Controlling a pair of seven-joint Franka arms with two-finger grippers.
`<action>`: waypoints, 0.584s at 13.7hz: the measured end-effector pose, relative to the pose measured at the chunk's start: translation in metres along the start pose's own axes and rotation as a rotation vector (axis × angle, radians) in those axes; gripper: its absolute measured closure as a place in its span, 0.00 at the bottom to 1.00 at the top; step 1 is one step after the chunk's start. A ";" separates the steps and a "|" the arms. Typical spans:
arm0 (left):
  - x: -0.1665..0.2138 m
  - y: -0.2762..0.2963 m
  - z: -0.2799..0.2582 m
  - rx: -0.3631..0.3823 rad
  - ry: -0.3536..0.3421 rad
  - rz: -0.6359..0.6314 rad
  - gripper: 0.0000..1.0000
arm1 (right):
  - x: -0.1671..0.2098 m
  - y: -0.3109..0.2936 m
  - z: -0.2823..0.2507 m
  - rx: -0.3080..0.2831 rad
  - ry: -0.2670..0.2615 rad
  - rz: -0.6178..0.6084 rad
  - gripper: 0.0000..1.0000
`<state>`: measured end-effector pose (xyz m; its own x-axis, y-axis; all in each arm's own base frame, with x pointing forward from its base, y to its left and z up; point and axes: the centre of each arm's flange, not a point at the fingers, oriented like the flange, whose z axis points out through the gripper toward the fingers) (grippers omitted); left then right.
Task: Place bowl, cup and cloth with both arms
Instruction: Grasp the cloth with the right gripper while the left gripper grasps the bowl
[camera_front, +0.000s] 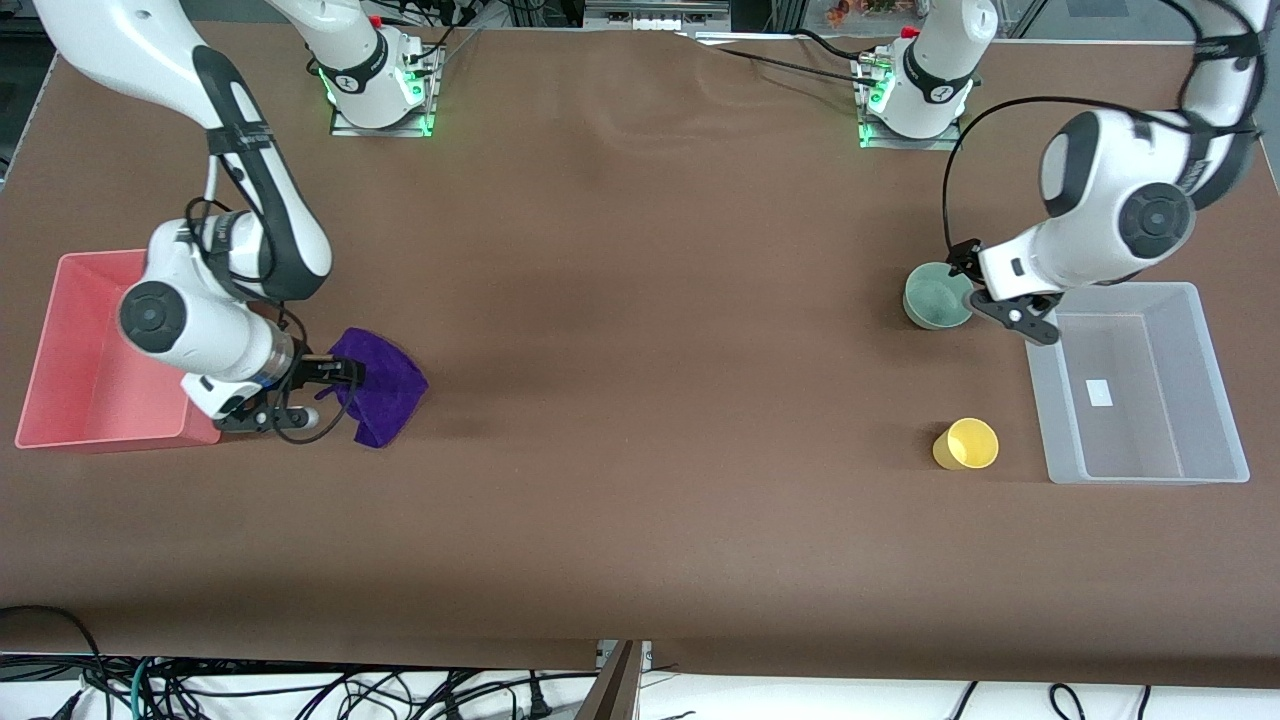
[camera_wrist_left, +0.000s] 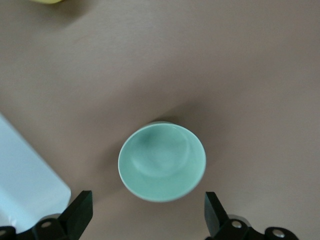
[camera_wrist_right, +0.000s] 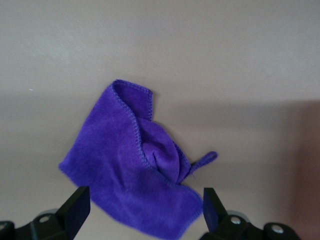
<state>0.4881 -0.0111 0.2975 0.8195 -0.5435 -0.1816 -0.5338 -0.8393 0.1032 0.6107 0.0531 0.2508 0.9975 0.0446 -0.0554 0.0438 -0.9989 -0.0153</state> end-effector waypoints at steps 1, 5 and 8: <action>-0.005 -0.004 0.017 0.016 0.029 0.066 0.02 | -0.008 0.000 0.013 0.001 0.014 0.000 0.00; -0.004 -0.020 0.074 0.048 0.082 0.212 0.06 | -0.033 0.001 0.048 0.006 0.092 0.000 0.00; -0.001 -0.020 0.104 0.030 0.064 0.230 0.30 | -0.040 0.002 0.056 0.008 0.123 0.000 0.02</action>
<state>0.4764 0.0079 0.1939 0.6870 -0.7205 -0.0942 -0.7128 -0.6934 0.1053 0.5681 0.0506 0.1966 0.9968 0.0420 0.0678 0.0437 -0.9988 -0.0231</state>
